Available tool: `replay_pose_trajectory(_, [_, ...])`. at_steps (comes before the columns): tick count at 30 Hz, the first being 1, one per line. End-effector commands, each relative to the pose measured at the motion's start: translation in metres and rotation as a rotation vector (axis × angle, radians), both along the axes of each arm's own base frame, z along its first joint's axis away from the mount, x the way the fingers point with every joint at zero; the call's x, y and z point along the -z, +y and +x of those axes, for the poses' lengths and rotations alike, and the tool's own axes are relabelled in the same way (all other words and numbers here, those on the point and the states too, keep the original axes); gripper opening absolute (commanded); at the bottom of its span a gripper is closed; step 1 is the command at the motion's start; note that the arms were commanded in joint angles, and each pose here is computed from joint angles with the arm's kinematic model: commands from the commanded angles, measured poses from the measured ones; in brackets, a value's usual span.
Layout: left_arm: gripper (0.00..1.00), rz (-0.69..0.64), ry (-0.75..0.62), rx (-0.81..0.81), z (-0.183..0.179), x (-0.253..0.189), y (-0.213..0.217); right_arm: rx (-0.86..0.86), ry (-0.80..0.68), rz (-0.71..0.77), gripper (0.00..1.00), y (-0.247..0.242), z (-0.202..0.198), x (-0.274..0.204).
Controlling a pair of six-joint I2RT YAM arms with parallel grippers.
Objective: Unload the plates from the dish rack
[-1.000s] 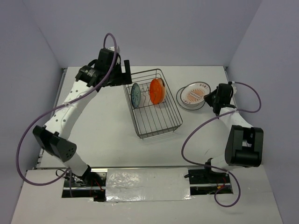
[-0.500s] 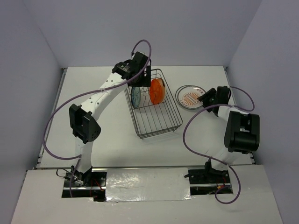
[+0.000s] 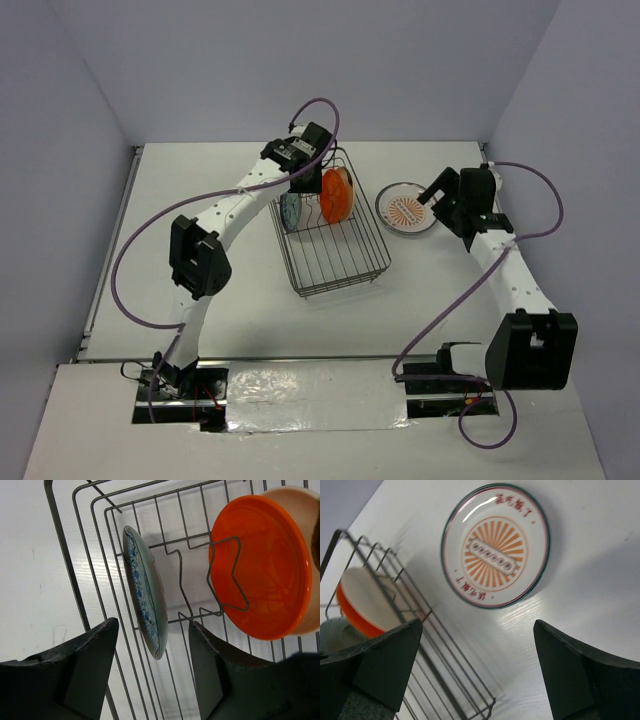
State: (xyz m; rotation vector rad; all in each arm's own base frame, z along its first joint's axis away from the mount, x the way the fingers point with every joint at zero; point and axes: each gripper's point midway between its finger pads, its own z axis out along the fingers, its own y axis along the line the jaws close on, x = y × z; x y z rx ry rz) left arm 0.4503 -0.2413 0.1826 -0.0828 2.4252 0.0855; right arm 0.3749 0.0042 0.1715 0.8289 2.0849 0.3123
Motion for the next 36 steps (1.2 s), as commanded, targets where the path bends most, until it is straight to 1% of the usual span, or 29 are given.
replay_pose_trajectory(1, [0.70, 0.028, -0.052, -0.062, 0.012, -0.005, 0.004, -0.132, -0.057, -0.023, 1.00, 0.036, -0.012, -0.033])
replay_pose_trajectory(4, [0.68, 0.045, -0.037, -0.075, 0.013, 0.006, 0.005, -0.185, -0.058, -0.062, 1.00, 0.052, -0.020, -0.042])
replay_pose_trajectory(8, [0.69, 0.051, -0.028, -0.083, 0.013, 0.017, 0.005, -0.215, -0.078, -0.078, 1.00, 0.057, -0.033, -0.045])
replay_pose_trajectory(10, [0.73, 0.051, -0.038, -0.094, 0.013, 0.011, 0.007, -0.286, -0.095, -0.072, 1.00, 0.067, -0.037, -0.042])
replay_pose_trajectory(11, [0.81, 0.039, -0.050, -0.085, 0.012, 0.003, 0.006, -0.334, -0.148, -0.062, 1.00, 0.075, -0.036, -0.052])
replay_pose_trajectory(13, [0.91, -0.004, -0.080, -0.068, 0.012, -0.018, 0.002, -0.437, -0.188, -0.105, 0.99, 0.095, -0.037, -0.061])
replay_pose_trajectory(14, [0.94, -0.047, -0.128, -0.058, 0.011, -0.043, 0.001, -0.471, -0.179, -0.126, 0.98, 0.102, -0.033, -0.057])
replay_pose_trajectory(15, [0.98, -0.070, -0.149, -0.032, 0.010, -0.056, -0.002, -0.502, -0.186, -0.160, 0.97, 0.107, -0.028, -0.063])
replay_pose_trajectory(16, [1.00, -0.092, -0.187, -0.019, 0.005, -0.078, 0.001, -0.537, -0.162, -0.183, 0.95, 0.119, -0.024, -0.054])
replay_pose_trajectory(17, [0.99, -0.111, -0.210, -0.010, 0.004, -0.089, 0.001, -0.555, -0.166, -0.195, 0.93, 0.126, -0.021, -0.055])
replay_pose_trajectory(18, [1.00, -0.119, -0.222, -0.003, 0.000, -0.098, 0.002, -0.572, -0.191, -0.209, 0.90, 0.134, -0.015, -0.066])
replay_pose_trajectory(19, [1.00, -0.116, -0.235, -0.010, -0.003, -0.107, 0.008, -0.594, -0.184, -0.219, 0.86, 0.144, -0.010, -0.063])
replay_pose_trajectory(20, [1.00, -0.113, -0.241, -0.024, -0.012, -0.118, 0.019, -0.644, -0.232, -0.256, 0.84, 0.166, -0.009, -0.079])
replay_pose_trajectory(21, [1.00, -0.103, -0.248, -0.039, -0.016, -0.122, 0.028, -0.662, -0.245, -0.282, 0.82, 0.179, -0.006, -0.086])
replay_pose_trajectory(22, [1.00, -0.100, -0.261, -0.051, -0.019, -0.128, 0.036, -0.680, -0.181, -0.324, 0.82, 0.189, -0.002, -0.069])
replay_pose_trajectory(23, [1.00, -0.109, -0.267, -0.073, -0.029, -0.137, 0.050, -0.686, -0.219, -0.370, 0.82, 0.208, 0.000, -0.090])
replay_pose_trajectory(24, [0.99, -0.105, -0.274, -0.117, -0.031, -0.140, 0.067, -0.696, -0.213, -0.387, 0.83, 0.219, 0.003, -0.090])
replay_pose_trajectory(25, [1.00, -0.121, -0.317, -0.165, -0.040, -0.160, 0.087, -0.741, -0.170, -0.404, 0.84, 0.241, 0.004, -0.072])
replay_pose_trajectory(26, [1.00, -0.117, -0.322, -0.200, -0.044, -0.163, 0.101, -0.759, -0.166, -0.413, 0.84, 0.251, 0.008, -0.071])
replay_pose_trajectory(27, [1.00, -0.092, -0.300, -0.265, -0.048, -0.157, 0.129, -0.750, -0.198, -0.419, 0.85, 0.265, 0.017, -0.088])
replay_pose_trajectory(28, [1.00, -0.105, -0.322, -0.316, -0.056, -0.168, 0.149, -0.770, -0.113, -0.457, 0.85, 0.274, 0.023, -0.058])
replay_pose_trajectory(29, [0.99, -0.101, -0.315, -0.344, -0.060, -0.168, 0.164, -0.777, -0.094, -0.472, 0.85, 0.283, 0.027, -0.054])
replay_pose_trajectory(30, [1.00, -0.084, -0.295, -0.396, -0.062, -0.161, 0.191, -0.768, -0.082, -0.500, 0.85, 0.299, 0.040, -0.048])
replay_pose_trajectory(31, [0.99, -0.086, -0.302, -0.397, -0.069, -0.167, 0.203, -0.763, -0.024, -0.524, 0.85, 0.300, 0.040, -0.035])
replay_pose_trajectory(32, [1.00, -0.065, -0.283, -0.424, -0.073, -0.159, 0.219, -0.745, -0.051, -0.516, 0.85, 0.311, 0.048, -0.051])
replay_pose_trajectory(33, [0.99, -0.055, -0.276, -0.426, -0.077, -0.157, 0.225, -0.735, 0.010, -0.548, 0.85, 0.315, 0.056, -0.025])
replay_pose_trajectory(34, [1.00, -0.043, -0.285, -0.435, -0.086, -0.161, 0.235, -0.742, 0.045, -0.569, 0.84, 0.315, 0.056, -0.016])
replay_pose_trajectory(35, [1.00, -0.028, -0.265, -0.444, -0.091, -0.154, 0.244, -0.742, 0.022, -0.570, 0.84, 0.322, 0.062, -0.022])
replay_pose_trajectory(36, [1.00, -0.022, -0.259, -0.446, -0.096, -0.151, 0.249, -0.755, 0.042, -0.576, 0.82, 0.328, 0.066, -0.007])
